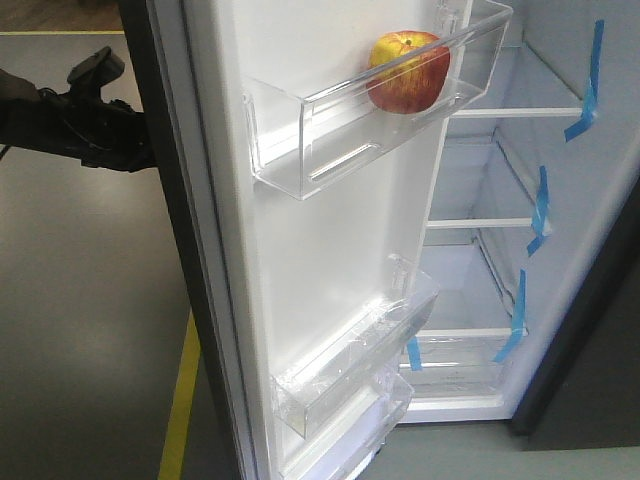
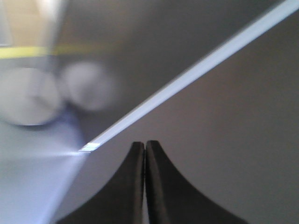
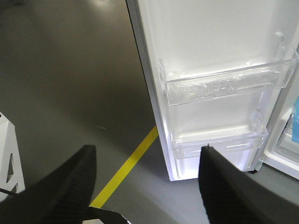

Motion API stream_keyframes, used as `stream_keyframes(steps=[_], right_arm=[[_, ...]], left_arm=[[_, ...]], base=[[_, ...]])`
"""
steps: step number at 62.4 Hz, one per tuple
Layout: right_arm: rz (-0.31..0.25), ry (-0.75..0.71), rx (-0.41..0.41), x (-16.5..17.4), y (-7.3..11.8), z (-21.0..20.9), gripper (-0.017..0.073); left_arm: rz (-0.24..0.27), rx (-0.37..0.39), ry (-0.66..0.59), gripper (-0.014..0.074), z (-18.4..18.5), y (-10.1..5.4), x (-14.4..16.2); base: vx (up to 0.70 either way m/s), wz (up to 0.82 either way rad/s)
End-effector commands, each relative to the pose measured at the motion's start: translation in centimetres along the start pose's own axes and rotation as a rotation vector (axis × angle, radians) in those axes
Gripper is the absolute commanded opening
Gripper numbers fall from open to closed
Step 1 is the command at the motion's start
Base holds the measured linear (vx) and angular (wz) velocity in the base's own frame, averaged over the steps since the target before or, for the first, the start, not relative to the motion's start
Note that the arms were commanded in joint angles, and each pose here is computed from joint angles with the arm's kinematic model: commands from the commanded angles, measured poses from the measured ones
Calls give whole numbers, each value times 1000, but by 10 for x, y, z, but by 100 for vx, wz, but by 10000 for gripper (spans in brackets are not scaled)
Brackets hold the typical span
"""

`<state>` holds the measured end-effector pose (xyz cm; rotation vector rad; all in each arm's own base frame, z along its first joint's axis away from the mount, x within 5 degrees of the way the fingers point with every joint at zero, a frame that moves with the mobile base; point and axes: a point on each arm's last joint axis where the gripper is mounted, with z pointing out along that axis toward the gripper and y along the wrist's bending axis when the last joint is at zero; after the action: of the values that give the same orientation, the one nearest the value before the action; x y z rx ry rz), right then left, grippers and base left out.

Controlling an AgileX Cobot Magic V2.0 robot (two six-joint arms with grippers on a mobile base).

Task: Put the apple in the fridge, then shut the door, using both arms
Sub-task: 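Push the fridge door shut with the left gripper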

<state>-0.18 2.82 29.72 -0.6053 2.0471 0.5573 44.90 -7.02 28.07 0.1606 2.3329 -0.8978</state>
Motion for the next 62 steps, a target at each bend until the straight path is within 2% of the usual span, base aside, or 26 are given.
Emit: stream_keyframes(steps=[1,16,29,62], right_arm=[[-3,-69,-4,-11,1,-3,453],[-3,-69,-4,-11,1,-3,453],[-3,-69,-4,-11,1,-3,453],[-3,-70,-4,-11,1,-3,453]], left_arm=[[41,101,-86,-6,-19,-37,-15],[56,193,-38,-6,-11,-58,-8],[86,233,2,-6,1,-77,0],[179,341,101,-6,34,-146,32]], base=[[0,0],[0,0],[0,0],[0,0]])
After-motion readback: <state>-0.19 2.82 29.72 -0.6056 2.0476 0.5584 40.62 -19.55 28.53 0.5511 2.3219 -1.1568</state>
